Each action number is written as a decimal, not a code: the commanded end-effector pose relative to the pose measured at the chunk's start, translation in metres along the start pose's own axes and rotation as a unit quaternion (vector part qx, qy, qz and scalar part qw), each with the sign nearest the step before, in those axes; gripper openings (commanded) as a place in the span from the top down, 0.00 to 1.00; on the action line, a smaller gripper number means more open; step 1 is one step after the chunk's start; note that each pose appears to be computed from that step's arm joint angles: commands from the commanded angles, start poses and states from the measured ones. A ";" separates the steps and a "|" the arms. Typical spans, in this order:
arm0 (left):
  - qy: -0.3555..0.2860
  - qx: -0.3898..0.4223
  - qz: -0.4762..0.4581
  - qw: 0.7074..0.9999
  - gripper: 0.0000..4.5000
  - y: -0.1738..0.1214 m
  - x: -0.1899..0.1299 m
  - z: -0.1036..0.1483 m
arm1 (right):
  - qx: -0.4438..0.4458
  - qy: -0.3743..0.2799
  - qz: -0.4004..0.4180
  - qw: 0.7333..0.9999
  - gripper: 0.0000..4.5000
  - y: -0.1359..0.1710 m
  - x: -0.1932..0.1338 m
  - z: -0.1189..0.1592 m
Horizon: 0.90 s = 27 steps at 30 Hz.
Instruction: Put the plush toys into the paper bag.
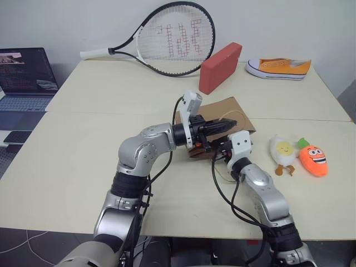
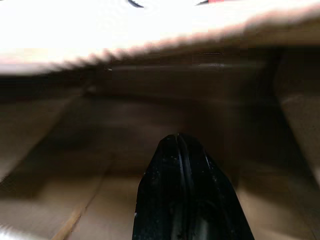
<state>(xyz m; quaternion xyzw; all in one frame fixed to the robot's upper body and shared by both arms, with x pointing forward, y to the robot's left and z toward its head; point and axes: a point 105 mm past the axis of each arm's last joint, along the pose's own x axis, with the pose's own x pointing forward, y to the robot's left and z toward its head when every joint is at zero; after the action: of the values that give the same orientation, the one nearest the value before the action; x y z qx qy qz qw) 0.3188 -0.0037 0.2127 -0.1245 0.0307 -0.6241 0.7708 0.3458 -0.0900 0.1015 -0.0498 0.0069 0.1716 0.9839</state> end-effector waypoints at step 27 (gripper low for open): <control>-0.062 0.234 0.055 0.969 1.00 0.002 -0.008 0.107 | 0.013 0.072 -0.003 0.997 0.99 0.009 0.002 -0.044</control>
<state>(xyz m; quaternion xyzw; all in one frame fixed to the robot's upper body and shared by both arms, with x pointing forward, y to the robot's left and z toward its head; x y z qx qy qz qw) 0.3471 0.0210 0.3033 -0.0007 -0.1242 -0.5638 0.8165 0.3488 -0.0854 0.0762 -0.0458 0.0414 0.1624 0.9848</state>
